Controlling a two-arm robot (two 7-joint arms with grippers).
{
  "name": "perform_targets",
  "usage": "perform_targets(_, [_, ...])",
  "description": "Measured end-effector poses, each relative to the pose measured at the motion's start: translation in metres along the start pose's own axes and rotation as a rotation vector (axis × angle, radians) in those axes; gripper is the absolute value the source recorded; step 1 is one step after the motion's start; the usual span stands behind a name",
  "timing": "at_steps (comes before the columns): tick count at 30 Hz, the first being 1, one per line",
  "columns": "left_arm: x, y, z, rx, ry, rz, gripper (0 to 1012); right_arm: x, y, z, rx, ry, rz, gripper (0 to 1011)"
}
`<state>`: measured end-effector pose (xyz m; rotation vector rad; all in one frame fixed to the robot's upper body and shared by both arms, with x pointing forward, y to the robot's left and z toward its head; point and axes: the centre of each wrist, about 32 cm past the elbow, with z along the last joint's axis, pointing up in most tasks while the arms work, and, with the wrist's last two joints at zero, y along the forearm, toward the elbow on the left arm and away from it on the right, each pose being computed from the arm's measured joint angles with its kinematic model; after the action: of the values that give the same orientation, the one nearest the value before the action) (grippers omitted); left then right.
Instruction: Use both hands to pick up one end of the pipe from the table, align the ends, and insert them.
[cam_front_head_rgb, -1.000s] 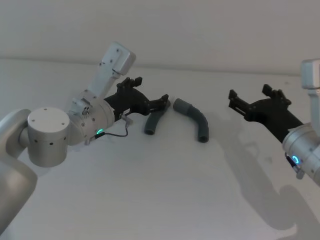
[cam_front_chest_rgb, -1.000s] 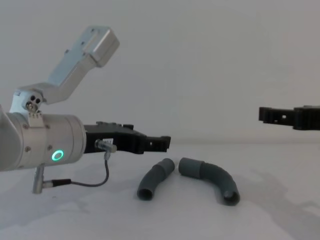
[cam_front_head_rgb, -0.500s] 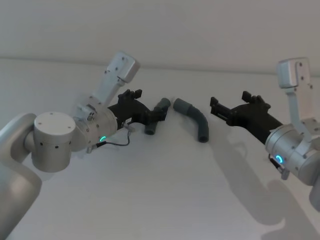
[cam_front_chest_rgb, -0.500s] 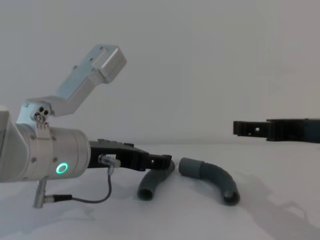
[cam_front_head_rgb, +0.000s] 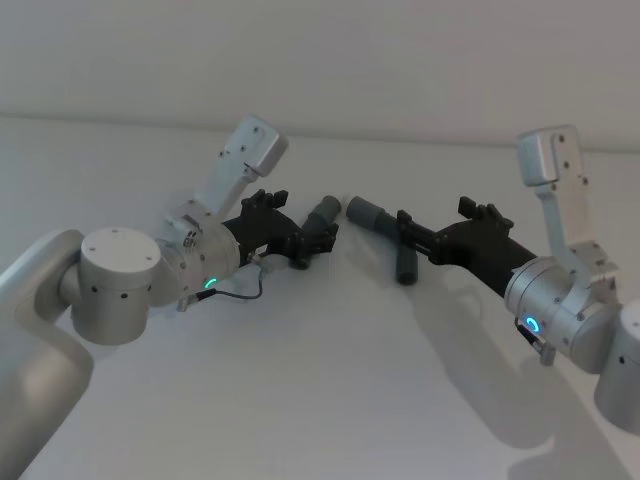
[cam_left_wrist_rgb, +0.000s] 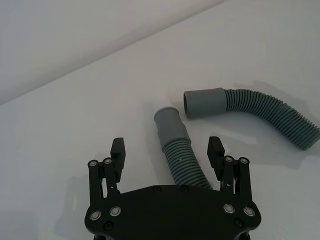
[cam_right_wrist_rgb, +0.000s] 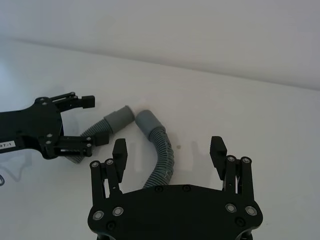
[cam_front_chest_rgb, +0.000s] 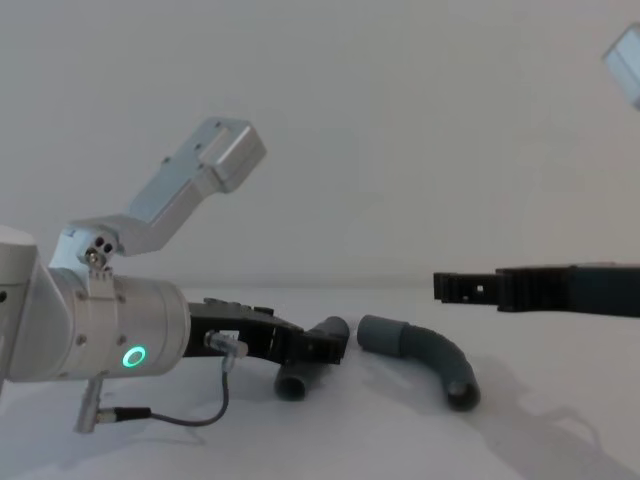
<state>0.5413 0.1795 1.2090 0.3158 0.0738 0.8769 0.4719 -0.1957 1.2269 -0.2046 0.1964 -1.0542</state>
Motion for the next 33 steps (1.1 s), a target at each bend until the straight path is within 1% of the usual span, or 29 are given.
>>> perform_targets(7, [0.0015, -0.0045, -0.0018, 0.012, -0.010, -0.007, 1002, -0.003, 0.006, -0.004, -0.024, -0.012, -0.004, 1010])
perform_targets(14, [0.0030, -0.0069, -0.0037, 0.022, -0.019, -0.009, 1002, -0.005, 0.013, -0.010, -0.051, -0.027, -0.011, 1010])
perform_targets(21, [0.0035, -0.0071, -0.0049, 0.025, -0.024, -0.008, 1002, -0.006, 0.020, -0.015, -0.077, -0.043, -0.018, 1010])
perform_targets(33, [0.0037, -0.0054, -0.0078, 0.028, -0.026, -0.003, 1001, -0.010, 0.029, -0.020, -0.098, -0.057, -0.016, 1010])
